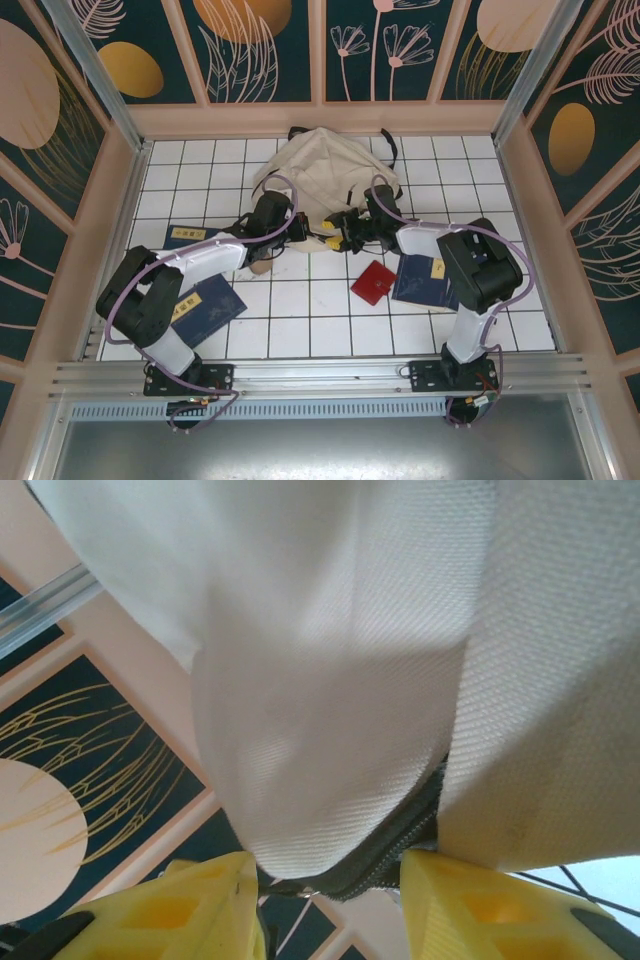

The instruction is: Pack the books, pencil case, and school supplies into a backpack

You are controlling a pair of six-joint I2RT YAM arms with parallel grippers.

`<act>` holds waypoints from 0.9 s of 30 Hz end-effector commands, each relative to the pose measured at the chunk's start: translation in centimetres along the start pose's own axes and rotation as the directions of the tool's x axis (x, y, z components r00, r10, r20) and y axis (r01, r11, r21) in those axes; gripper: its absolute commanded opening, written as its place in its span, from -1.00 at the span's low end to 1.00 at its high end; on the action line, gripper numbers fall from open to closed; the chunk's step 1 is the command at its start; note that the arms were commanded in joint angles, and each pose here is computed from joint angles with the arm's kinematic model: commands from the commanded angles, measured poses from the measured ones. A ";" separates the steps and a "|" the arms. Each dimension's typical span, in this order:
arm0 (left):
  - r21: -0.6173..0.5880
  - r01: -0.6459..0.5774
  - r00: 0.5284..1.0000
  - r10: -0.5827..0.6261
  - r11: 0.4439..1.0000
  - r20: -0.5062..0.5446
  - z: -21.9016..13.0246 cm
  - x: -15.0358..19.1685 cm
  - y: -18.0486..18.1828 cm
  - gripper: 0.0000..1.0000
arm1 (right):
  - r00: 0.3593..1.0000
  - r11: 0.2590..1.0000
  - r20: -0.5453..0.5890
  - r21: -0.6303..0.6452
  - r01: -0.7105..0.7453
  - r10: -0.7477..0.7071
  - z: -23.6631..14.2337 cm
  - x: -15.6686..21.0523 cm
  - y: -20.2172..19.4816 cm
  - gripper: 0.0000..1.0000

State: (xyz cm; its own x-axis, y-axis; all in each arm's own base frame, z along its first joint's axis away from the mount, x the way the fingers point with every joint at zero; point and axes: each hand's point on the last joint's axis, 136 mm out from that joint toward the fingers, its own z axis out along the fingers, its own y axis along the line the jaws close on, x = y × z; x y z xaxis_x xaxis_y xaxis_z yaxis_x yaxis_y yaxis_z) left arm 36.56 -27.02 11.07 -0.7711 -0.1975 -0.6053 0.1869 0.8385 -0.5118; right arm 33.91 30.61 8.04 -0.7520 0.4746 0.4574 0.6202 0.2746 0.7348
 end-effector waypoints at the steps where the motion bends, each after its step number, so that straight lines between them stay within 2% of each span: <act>1: 0.051 -0.008 0.998 0.005 0.999 0.063 -1.1 -1.5 -1.3 -1.00 | 0.999 0.999 0.009 0.017 -0.036 0.035 1.1 -0.5 -0.3 -0.24; 5: 0.053 -0.007 0.998 0.003 0.999 0.069 -1.4 -1.5 -1.3 -1.00 | 0.999 0.999 0.020 0.004 -0.042 0.042 1.6 -1.1 0.1 -0.43; 10: 0.006 -0.001 0.997 0.001 1.000 0.075 -1.7 -1.2 -0.2 -1.00 | 0.998 0.999 0.050 -0.019 -0.036 0.037 1.2 -1.7 0.7 -0.79; 12: -0.059 0.019 0.996 -0.013 0.998 0.093 -2.0 -1.2 1.2 -1.00 | 0.997 0.999 0.074 -0.023 -0.035 0.037 0.8 -2.0 0.7 -0.85; 14: -0.173 0.053 0.991 -0.031 0.984 0.129 -2.5 -1.1 3.6 -1.00 | 0.995 0.999 0.096 -0.029 -0.033 0.036 0.2 -2.3 0.7 -0.93; 18: -0.337 0.107 0.978 -0.037 0.936 0.207 -3.9 -1.2 7.2 -1.00 | 0.990 0.999 0.133 -0.034 -0.034 0.039 -0.8 -2.6 0.7 -0.98; 27: -0.412 0.080 0.958 0.045 0.907 0.284 -5.2 -3.7 8.0 -1.00 | 0.977 0.997 0.208 0.039 -0.059 0.050 -2.2 -3.3 -1.6 -1.00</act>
State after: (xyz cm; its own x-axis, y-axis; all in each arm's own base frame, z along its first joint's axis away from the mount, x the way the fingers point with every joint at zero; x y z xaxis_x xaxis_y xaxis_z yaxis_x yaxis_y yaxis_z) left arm 36.26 -22.95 11.43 -0.6643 -0.2954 -0.6867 0.0322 0.9064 -0.4211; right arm 34.61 31.17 9.90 -0.7607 0.4918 0.4236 0.5879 0.2453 0.7708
